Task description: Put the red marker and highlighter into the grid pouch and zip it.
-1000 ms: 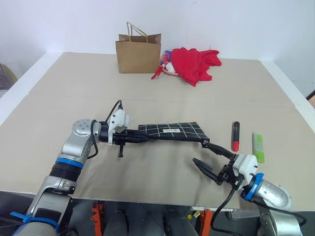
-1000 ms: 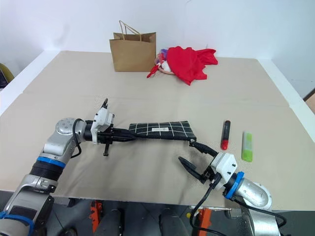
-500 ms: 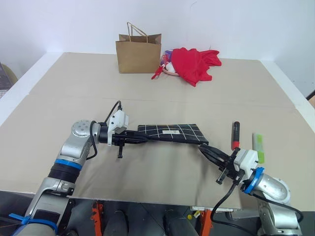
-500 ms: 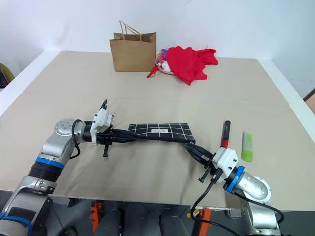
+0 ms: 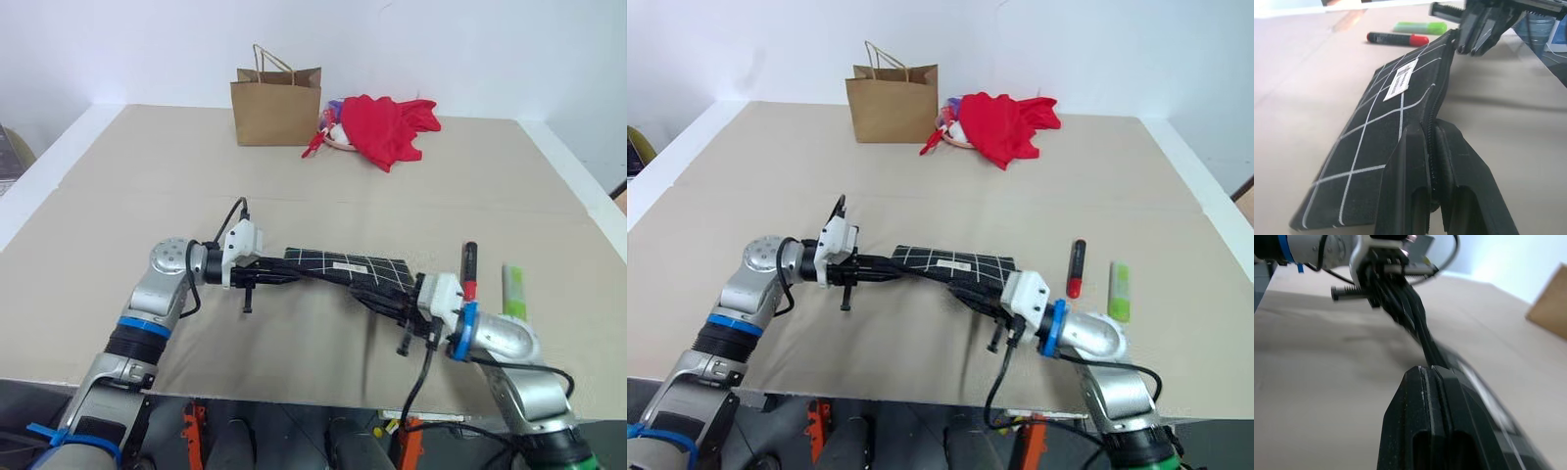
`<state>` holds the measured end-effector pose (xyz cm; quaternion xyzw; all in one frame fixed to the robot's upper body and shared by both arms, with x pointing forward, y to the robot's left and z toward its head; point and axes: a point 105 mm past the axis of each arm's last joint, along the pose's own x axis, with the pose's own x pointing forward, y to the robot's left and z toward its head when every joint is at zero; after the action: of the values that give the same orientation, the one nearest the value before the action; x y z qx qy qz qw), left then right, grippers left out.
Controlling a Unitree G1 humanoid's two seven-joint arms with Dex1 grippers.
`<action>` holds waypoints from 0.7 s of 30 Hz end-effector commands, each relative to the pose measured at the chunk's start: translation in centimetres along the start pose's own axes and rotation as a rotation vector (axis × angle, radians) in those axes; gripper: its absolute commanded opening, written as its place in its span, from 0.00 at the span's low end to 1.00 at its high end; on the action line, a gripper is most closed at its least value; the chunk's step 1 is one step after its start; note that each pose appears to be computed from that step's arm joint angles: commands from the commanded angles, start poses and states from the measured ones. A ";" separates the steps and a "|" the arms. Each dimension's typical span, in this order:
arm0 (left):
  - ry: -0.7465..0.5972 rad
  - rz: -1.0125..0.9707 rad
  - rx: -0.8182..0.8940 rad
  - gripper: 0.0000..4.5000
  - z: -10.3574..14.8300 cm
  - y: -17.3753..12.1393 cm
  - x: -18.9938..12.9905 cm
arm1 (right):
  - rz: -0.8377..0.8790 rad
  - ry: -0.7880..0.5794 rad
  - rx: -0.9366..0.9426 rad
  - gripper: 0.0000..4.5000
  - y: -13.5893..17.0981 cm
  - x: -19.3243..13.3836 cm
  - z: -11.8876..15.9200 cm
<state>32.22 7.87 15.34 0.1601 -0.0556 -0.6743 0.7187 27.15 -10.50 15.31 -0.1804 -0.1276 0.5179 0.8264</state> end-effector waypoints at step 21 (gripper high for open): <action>-0.037 -0.014 0.119 0.00 1.6 0.3 2.5 | 0.018 -0.032 0.104 0.04 0.2 8.9 0.8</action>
<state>32.64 6.29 14.72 0.1798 -0.0629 -0.6689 0.7186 30.65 -3.22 16.04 -0.1299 -0.1117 0.5254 0.8334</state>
